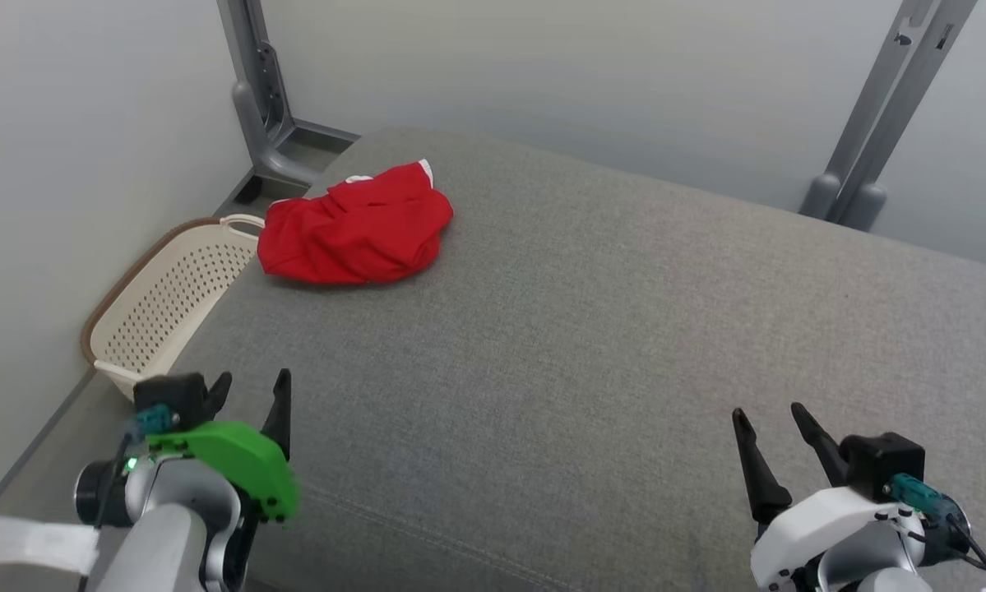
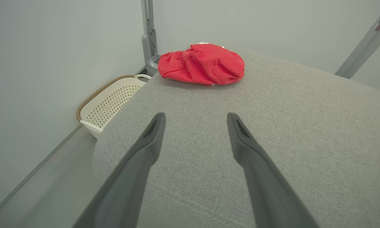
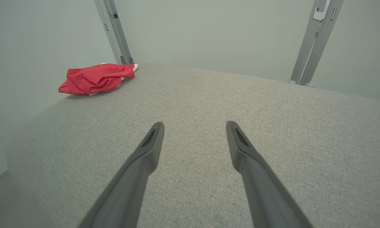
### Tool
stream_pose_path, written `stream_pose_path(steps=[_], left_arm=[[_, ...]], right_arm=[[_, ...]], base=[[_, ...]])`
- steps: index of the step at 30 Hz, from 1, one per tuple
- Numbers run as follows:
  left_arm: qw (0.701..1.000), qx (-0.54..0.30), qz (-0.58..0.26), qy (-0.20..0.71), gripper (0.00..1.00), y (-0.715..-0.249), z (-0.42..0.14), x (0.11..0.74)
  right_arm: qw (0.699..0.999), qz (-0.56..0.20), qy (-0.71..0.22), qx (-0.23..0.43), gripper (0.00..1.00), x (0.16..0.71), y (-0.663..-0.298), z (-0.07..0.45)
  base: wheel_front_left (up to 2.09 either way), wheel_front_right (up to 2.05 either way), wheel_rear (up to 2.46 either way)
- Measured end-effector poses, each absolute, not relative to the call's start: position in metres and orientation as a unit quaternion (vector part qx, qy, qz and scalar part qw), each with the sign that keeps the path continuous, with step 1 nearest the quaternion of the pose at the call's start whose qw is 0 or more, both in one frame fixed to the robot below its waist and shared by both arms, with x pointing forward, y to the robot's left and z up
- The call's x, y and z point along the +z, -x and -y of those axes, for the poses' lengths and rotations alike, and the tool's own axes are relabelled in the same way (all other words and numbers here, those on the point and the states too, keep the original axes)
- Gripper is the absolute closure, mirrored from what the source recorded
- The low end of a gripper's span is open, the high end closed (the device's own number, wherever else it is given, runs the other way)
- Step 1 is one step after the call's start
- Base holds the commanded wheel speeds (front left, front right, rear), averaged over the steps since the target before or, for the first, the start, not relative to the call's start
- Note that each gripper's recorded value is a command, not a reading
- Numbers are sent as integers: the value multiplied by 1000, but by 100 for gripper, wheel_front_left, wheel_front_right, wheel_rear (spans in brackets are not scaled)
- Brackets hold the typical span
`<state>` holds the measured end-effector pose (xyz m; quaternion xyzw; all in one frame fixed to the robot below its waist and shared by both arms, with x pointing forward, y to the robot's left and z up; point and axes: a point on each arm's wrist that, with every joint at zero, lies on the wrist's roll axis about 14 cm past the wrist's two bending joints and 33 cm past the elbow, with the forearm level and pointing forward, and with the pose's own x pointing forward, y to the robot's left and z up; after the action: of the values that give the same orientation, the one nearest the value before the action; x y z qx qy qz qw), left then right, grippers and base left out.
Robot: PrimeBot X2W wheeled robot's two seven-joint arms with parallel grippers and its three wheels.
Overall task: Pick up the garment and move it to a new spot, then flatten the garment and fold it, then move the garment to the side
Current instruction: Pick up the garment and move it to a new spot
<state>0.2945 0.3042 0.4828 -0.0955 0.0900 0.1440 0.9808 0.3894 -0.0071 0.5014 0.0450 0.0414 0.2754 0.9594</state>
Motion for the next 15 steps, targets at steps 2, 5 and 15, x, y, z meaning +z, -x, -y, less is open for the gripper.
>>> stream_pose_path(steps=[2, 5, 15], left_arm=[[978, 147, -109, 104, 0, -309, -307, 480], [973, 158, -129, 112, 0, -331, -315, 479], [970, 145, -170, 99, 0, -408, -321, 476]], right_arm=[[958, -42, -39, 282, 0, 503, -392, 3], [956, -44, -31, 288, 0, 505, -397, -1], [959, -65, -11, 275, 0, 495, -420, 8]], base=[[0, 0, 0], [0, 0, 0], [0, 0, 0]])
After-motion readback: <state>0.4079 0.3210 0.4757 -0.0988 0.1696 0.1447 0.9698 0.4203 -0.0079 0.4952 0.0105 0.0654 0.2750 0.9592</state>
